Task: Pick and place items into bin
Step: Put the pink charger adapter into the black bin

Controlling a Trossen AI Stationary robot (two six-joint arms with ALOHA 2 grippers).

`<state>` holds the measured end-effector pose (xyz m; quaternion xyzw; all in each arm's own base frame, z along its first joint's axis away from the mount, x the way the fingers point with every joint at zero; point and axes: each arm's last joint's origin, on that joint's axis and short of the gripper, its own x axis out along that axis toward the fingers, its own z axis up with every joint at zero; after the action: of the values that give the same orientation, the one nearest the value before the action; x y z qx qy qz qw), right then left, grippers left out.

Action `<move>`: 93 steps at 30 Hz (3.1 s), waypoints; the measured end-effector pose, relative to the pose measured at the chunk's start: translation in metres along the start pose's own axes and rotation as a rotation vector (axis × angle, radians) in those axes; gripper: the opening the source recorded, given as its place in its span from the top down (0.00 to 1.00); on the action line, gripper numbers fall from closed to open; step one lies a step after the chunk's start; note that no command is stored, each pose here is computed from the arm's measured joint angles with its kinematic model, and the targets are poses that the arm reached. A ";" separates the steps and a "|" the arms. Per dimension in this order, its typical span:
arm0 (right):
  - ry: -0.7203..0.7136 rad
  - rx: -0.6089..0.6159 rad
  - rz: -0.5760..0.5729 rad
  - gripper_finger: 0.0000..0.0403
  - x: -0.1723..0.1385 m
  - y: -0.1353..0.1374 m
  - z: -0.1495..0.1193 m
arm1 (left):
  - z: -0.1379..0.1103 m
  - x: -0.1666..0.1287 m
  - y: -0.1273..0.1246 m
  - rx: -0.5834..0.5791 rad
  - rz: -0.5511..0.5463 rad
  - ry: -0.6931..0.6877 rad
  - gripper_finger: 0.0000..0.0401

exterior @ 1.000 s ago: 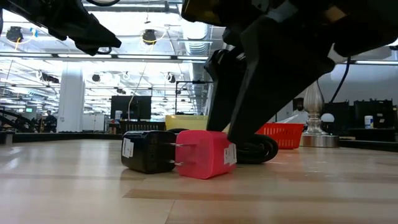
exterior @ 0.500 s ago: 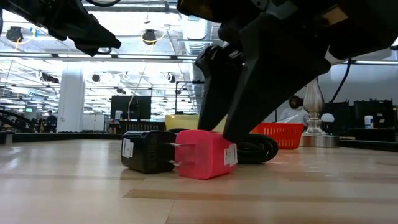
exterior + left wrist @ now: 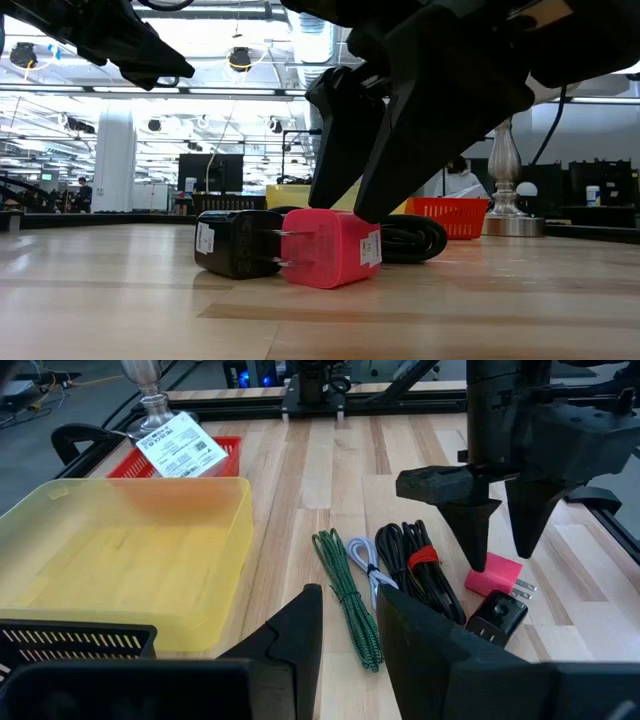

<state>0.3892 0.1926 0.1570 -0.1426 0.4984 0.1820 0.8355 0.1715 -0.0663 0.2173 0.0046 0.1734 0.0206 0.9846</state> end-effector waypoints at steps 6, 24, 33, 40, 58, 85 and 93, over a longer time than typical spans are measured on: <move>-0.002 0.002 0.016 0.37 0.005 0.000 0.000 | 0.000 0.000 0.000 0.000 0.000 0.002 0.77; 0.038 0.059 0.092 0.49 0.023 -0.011 -0.008 | 0.000 0.000 0.000 -0.008 0.000 0.003 0.77; 0.038 0.096 0.116 0.64 0.023 -0.010 -0.008 | 0.000 0.000 0.000 -0.008 0.000 0.003 0.77; 0.043 0.146 0.115 0.52 0.023 -0.010 -0.008 | 0.000 0.000 0.000 -0.015 0.000 0.002 0.77; 0.053 0.191 0.142 0.59 0.023 -0.008 -0.008 | 0.000 0.000 0.000 -0.012 0.000 0.002 0.77; 0.115 0.156 0.131 0.64 -0.012 -0.012 0.020 | 0.001 0.000 0.000 0.064 0.005 -0.007 0.77; 0.126 0.140 0.104 0.62 -0.028 -0.028 0.031 | 0.001 0.000 0.000 0.061 0.005 -0.014 0.77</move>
<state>0.4138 0.1756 0.1972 -0.0689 0.5684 0.1806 0.7997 0.1719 -0.0664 0.2186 0.0352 0.1668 0.0178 0.9852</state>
